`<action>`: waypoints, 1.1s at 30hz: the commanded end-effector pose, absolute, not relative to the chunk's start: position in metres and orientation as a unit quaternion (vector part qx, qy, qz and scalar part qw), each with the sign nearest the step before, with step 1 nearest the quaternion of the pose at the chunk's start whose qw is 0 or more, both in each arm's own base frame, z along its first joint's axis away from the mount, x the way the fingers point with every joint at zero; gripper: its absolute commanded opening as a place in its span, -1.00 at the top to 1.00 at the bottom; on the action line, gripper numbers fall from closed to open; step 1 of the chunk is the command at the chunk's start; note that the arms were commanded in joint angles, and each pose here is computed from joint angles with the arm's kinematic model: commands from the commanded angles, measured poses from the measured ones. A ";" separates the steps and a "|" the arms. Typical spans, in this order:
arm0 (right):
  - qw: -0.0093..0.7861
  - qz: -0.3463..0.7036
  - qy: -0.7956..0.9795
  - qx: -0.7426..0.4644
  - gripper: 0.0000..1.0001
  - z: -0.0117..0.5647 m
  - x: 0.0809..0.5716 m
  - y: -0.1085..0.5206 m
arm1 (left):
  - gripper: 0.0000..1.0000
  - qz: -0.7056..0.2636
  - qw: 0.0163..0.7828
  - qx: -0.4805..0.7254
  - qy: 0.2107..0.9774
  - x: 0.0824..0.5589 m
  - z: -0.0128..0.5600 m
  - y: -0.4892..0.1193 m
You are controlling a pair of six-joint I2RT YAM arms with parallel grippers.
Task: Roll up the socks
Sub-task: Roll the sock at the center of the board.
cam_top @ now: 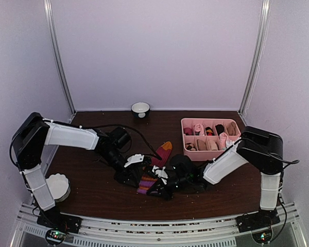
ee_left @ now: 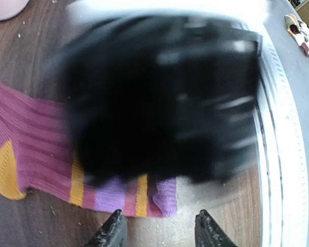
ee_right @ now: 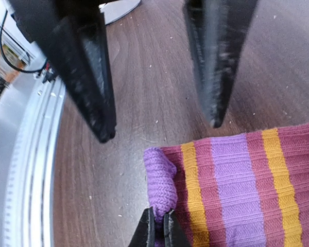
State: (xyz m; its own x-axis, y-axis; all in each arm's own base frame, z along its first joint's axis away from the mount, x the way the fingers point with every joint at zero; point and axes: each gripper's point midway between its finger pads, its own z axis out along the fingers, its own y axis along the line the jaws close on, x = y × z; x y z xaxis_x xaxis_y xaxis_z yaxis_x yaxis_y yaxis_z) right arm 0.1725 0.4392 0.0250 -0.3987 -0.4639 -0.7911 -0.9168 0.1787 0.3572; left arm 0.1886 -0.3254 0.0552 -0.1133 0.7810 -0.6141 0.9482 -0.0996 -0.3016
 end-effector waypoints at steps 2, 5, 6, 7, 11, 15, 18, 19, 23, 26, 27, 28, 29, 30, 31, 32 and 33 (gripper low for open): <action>0.080 0.428 0.813 -0.387 1.00 -0.033 0.153 0.412 | 0.15 -0.343 0.146 0.684 0.627 0.184 0.057 -0.332; 0.047 0.419 0.834 -0.356 1.00 -0.045 0.159 0.406 | 0.19 -0.342 0.146 0.694 0.616 0.174 0.055 -0.333; 0.041 0.418 0.839 -0.346 1.00 -0.048 0.162 0.404 | 0.20 -0.338 0.148 0.697 0.615 0.173 0.054 -0.333; 0.034 0.417 0.843 -0.337 1.00 -0.051 0.163 0.402 | 0.20 -0.336 0.149 0.701 0.611 0.170 0.053 -0.333; 0.028 0.429 0.850 -0.304 1.00 -0.056 0.168 0.396 | 0.21 -0.313 0.157 0.714 0.606 0.170 0.046 -0.333; 0.016 0.441 0.851 -0.285 1.00 -0.059 0.168 0.394 | 0.21 -0.271 0.182 0.728 0.603 0.178 0.038 -0.336; 0.012 0.440 0.852 -0.284 1.00 -0.062 0.167 0.392 | 0.21 -0.246 0.193 0.735 0.601 0.185 0.034 -0.340; 0.012 0.440 0.852 -0.283 1.00 -0.062 0.167 0.392 | 0.22 -0.239 0.192 0.736 0.604 0.187 0.031 -0.340; 0.013 0.440 0.851 -0.287 1.00 -0.061 0.167 0.392 | 0.27 -0.217 0.186 0.735 0.614 0.195 0.023 -0.341; 0.013 0.436 0.852 -0.291 1.00 -0.062 0.166 0.389 | 0.28 -0.213 0.185 0.735 0.617 0.196 0.021 -0.340; 0.012 0.434 0.852 -0.292 1.00 -0.064 0.165 0.388 | 0.29 -0.215 0.182 0.735 0.617 0.195 0.021 -0.339; 0.012 0.432 0.853 -0.292 1.00 -0.065 0.165 0.387 | 0.34 -0.217 0.178 0.736 0.617 0.193 0.021 -0.338; 0.012 0.429 0.855 -0.293 1.00 -0.066 0.165 0.386 | 0.43 -0.218 0.175 0.737 0.615 0.191 0.021 -0.337; 0.014 0.426 0.855 -0.295 1.00 -0.066 0.166 0.386 | 0.53 -0.221 0.173 0.738 0.614 0.189 0.022 -0.337; 0.015 0.424 0.856 -0.296 1.00 -0.066 0.166 0.385 | 0.63 -0.227 0.170 0.738 0.613 0.186 0.023 -0.337; 0.019 0.421 0.857 -0.297 1.00 -0.065 0.167 0.385 | 0.73 -0.232 0.165 0.738 0.612 0.184 0.023 -0.337; 0.028 0.420 0.857 -0.299 1.00 -0.064 0.169 0.385 | 0.77 -0.244 0.157 0.737 0.610 0.180 0.025 -0.338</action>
